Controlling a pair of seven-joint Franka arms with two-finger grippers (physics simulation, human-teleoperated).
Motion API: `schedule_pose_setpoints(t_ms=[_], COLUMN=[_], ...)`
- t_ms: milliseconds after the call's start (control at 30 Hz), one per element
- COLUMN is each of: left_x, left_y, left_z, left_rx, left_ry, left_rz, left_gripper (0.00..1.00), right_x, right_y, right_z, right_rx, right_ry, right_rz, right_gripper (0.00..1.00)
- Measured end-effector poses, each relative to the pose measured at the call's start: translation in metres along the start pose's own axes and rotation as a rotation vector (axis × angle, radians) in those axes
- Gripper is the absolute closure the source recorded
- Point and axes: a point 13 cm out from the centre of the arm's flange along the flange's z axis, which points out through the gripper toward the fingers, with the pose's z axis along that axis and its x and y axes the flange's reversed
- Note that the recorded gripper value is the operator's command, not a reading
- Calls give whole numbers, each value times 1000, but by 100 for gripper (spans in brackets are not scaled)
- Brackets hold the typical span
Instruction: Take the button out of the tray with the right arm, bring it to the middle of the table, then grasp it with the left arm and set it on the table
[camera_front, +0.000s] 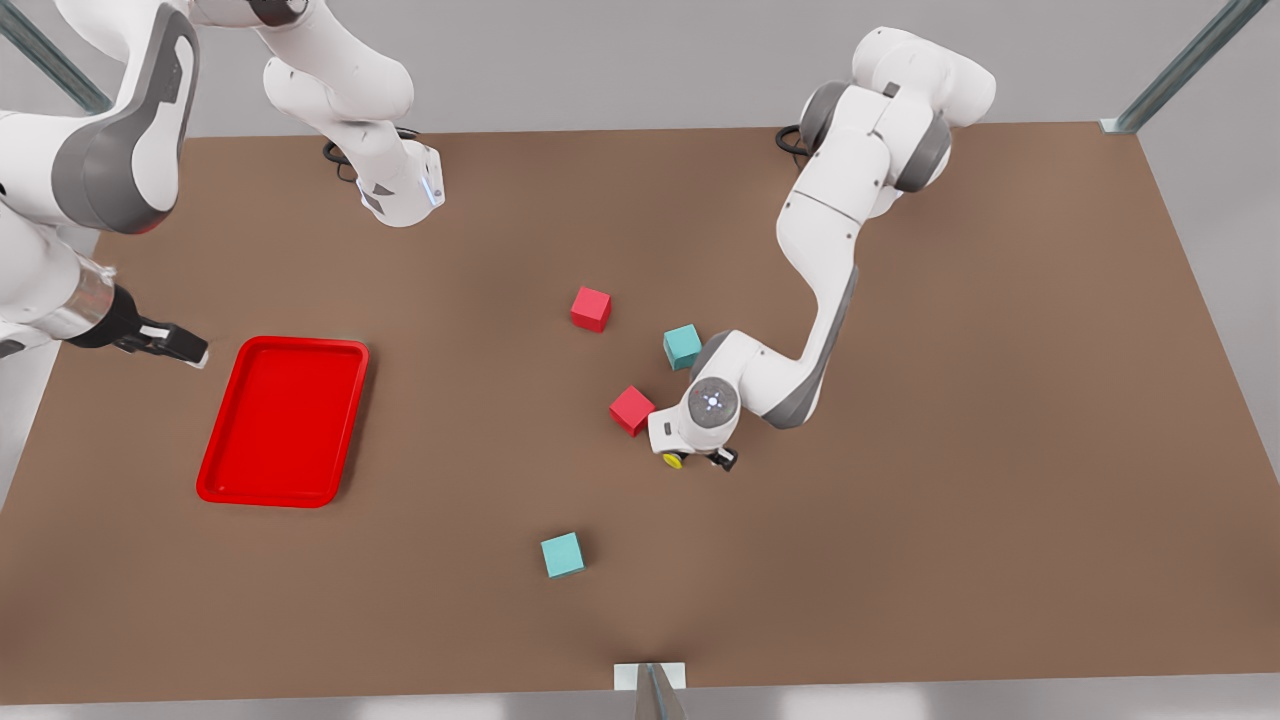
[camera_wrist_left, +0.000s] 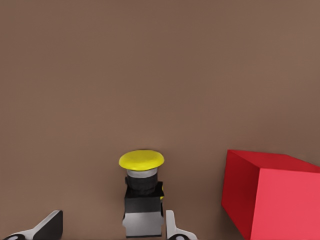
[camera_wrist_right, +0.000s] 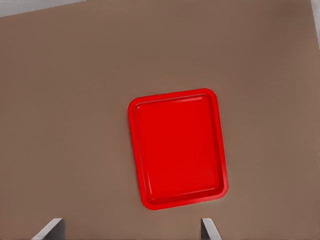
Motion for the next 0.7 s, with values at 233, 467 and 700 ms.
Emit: schedule_pose_setpoints(t_ms=[233, 467, 700], left_x=[15, 16, 12], left_y=[-12, -20, -31], left_z=[5, 9, 23], left_rx=[-4, -6, -10], left_ry=[4, -22, -33], left_rz=[-16, -36, -48], left_gripper=[0, 0, 0], right_x=[-18, -23, -24], right_y=[-6, -15, -16], right_z=[3, 1, 2], right_rx=[11, 10, 11], right_ry=[-45, -61, -63], right_rz=[-45, -66, -90], right_gripper=[0, 0, 0])
